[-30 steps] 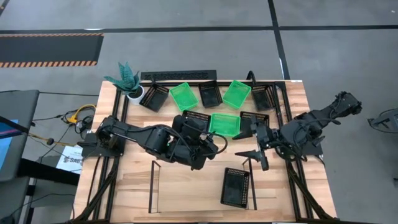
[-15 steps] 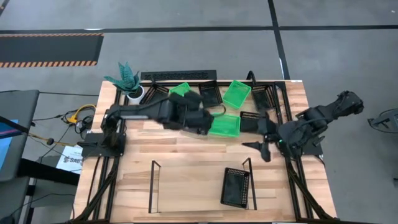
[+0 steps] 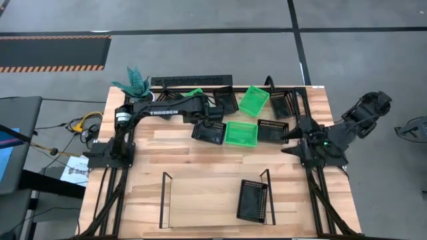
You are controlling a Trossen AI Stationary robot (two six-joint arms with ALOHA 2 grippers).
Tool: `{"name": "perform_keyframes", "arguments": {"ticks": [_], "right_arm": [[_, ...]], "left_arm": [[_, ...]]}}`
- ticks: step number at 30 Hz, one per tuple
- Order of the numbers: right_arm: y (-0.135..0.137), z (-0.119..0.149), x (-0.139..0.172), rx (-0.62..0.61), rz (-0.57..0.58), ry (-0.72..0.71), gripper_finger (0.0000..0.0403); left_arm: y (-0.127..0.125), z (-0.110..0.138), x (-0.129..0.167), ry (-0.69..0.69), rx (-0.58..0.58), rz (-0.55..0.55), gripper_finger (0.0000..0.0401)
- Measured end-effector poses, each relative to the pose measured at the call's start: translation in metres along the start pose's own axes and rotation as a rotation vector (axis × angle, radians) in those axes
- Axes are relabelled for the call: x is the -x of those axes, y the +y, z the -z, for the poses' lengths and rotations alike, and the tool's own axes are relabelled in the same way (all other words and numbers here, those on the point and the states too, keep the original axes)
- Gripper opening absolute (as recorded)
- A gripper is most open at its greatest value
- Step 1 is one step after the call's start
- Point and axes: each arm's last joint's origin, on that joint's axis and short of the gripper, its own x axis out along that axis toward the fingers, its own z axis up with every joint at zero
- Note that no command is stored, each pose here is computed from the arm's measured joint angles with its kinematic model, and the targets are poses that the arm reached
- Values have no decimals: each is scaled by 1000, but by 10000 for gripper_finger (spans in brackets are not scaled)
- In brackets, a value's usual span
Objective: Stack baskets on shelf by color
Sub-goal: Stack the black bin on the black bin on the shelf
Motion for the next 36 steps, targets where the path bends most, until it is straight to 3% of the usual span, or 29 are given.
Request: {"name": "perform_keyframes", "arguments": {"ticks": [7,14,30,36], "right_arm": [[9,5,-1,42,-33,22,282],[13,8,-3,64,-42,40,282],[13,9,-3,72,-37,45,282],[13,9,-3,73,-35,47,282]], "left_arm": [[-3,-1,-47,123,-13,81,250],[13,-1,-87,254,-15,68,250],[39,-7,-129,340,42,37,249],[38,4,-148,401,62,95,235]]}}
